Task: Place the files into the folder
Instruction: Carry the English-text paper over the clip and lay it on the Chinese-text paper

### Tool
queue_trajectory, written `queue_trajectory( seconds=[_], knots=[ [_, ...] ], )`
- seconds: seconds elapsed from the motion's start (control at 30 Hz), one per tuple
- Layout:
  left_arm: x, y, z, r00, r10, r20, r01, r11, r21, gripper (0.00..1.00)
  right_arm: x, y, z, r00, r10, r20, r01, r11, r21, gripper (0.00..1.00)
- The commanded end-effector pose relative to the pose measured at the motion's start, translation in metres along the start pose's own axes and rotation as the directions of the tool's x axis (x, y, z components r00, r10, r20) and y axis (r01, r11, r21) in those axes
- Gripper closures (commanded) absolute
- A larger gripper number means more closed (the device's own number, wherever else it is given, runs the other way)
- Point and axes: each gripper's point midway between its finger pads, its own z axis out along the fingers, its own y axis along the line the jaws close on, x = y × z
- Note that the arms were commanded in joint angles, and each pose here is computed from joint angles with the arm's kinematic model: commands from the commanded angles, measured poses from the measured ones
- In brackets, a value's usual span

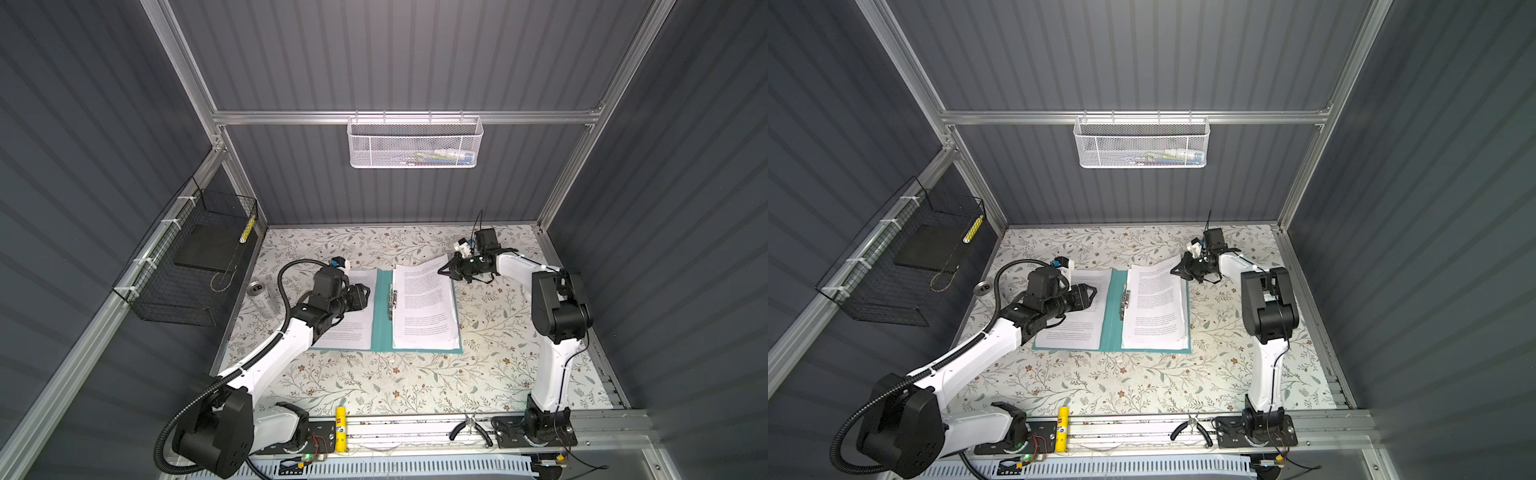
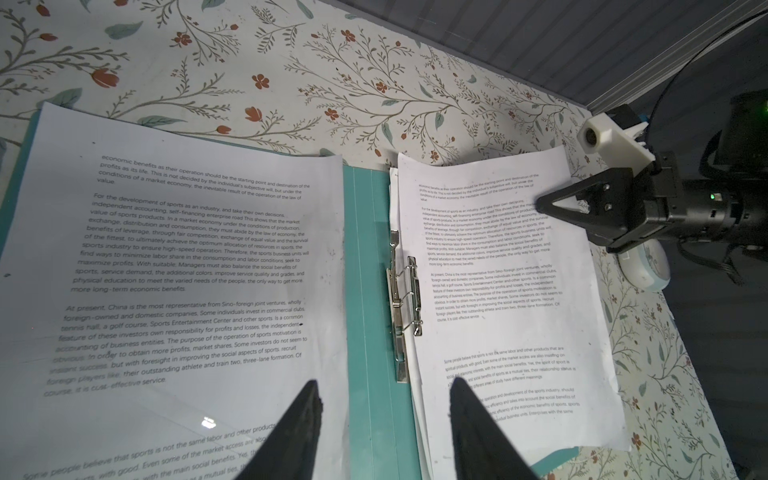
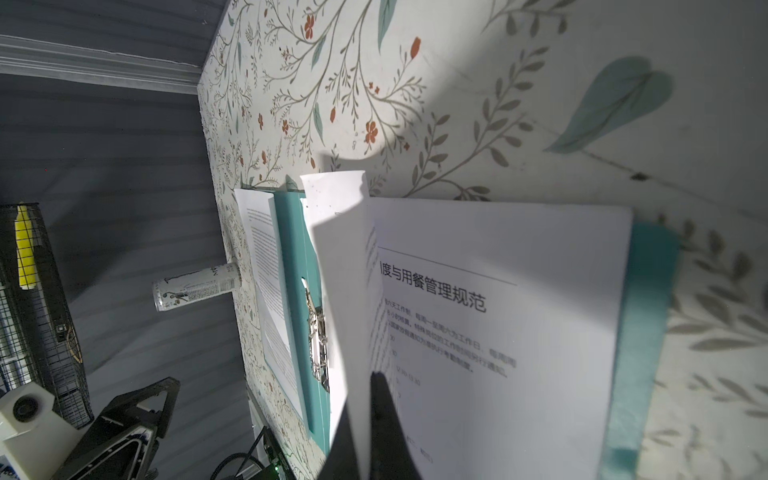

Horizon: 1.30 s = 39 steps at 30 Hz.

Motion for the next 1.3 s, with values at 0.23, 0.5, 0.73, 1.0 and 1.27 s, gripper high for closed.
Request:
queue_trajectory(
  seconds=[0.23, 0.5, 0.73, 1.0, 1.27],
  knots=[
    [0.006, 0.005, 0.001, 1.000, 0.011, -0.011, -0.011, 1.000, -0.009, 0.48, 0.007, -0.003, 0.008, 0.999, -0.013, -0.030, 0.013, 1.000, 0.003, 1.00],
    [0.005, 0.005, 0.000, 1.000, 0.012, -0.009, -0.012, 1.000, -0.012, 0.48, 0.005, -0.005, 0.011, 0.999, -0.011, -0.031, 0.011, 1.000, 0.002, 1.00],
    [0.006, 0.006, 0.001, 1.000, 0.010, -0.010, -0.010, 1.000, -0.012, 0.48, 0.008, -0.008, 0.012, 0.999, -0.011, -0.041, 0.011, 1.000, 0.006, 1.00],
    [0.006, 0.006, 0.002, 1.000, 0.009, -0.013, -0.009, 1.000, -0.012, 0.48, 0.013, -0.013, 0.012, 0.999, -0.013, -0.046, 0.014, 1.000, 0.021, 1.00],
    [0.006, 0.005, 0.003, 1.000, 0.004, -0.013, -0.004, 1.000, -0.009, 0.48, 0.013, -0.013, 0.005, 1.000, -0.012, -0.026, 0.014, 0.999, 0.052, 1.00]
  ],
)
